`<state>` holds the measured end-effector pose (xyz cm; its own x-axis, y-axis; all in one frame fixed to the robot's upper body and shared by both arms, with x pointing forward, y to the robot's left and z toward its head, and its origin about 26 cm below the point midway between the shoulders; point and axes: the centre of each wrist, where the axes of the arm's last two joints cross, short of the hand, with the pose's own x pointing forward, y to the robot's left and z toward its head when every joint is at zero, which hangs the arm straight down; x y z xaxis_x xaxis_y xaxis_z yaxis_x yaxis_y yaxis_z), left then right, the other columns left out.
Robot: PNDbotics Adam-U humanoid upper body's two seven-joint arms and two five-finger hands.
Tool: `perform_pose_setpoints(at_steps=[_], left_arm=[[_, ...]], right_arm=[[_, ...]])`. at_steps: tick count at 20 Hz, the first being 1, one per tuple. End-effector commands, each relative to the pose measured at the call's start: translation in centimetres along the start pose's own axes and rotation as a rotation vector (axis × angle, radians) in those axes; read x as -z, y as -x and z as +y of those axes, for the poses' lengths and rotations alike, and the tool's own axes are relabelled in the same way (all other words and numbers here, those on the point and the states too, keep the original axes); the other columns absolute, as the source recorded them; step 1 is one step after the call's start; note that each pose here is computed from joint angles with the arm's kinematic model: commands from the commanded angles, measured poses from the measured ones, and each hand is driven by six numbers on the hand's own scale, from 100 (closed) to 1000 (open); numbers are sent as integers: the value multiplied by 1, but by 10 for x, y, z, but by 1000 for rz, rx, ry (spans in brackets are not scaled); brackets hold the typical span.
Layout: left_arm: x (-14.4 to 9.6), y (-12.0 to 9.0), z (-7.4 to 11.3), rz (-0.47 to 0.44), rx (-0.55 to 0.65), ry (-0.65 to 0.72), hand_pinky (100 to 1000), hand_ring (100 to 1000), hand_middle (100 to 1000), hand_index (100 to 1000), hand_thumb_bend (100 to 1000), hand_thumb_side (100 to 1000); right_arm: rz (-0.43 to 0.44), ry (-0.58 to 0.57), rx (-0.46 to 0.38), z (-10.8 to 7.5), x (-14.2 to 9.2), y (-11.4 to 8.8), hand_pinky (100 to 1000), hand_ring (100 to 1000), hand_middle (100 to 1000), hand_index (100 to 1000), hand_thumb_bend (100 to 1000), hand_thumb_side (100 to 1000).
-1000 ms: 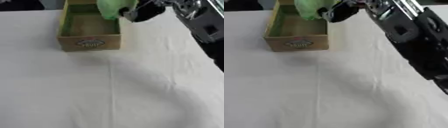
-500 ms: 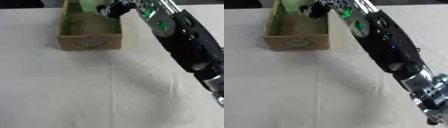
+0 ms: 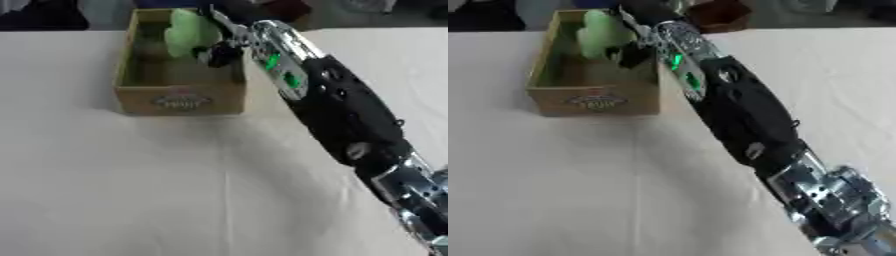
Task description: Pick up objects on the table and place them in the box.
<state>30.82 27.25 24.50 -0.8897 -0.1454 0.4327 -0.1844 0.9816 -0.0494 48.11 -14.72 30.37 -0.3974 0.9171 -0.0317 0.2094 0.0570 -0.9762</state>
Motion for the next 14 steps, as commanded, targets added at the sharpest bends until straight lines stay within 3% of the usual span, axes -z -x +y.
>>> perform_pose_setpoints(at_steps=[1,4,5,8,12,14], left_arm=[[7,-7,0,-36,-7,6,675,852,845,882,100,1000],[7,-7,0,-36,-9,5,675,852,845,882,100,1000],[7,-7,0,-36,-9,5,675,852,845,882,100,1000],[7,-7,0,-36,-11,5,675,853,845,882,100,1000],[7,-6,0,-34,-11,5,675,853,845,882,100,1000],[6,-6,0,-32,-10,5,675,854,845,883,100,1000]], right_arm=[[26,37,-19,-7,4,4,563,622,439,584,100,268],[32,19,-18,-1,5,6,591,666,493,718,100,354],[28,4,-17,0,5,7,620,712,556,849,100,388],[5,-66,-19,1,6,8,656,771,643,980,100,459],[2,-91,-30,-9,5,9,678,805,705,1000,369,565],[6,-80,-33,-13,3,10,677,806,707,1000,406,581]])
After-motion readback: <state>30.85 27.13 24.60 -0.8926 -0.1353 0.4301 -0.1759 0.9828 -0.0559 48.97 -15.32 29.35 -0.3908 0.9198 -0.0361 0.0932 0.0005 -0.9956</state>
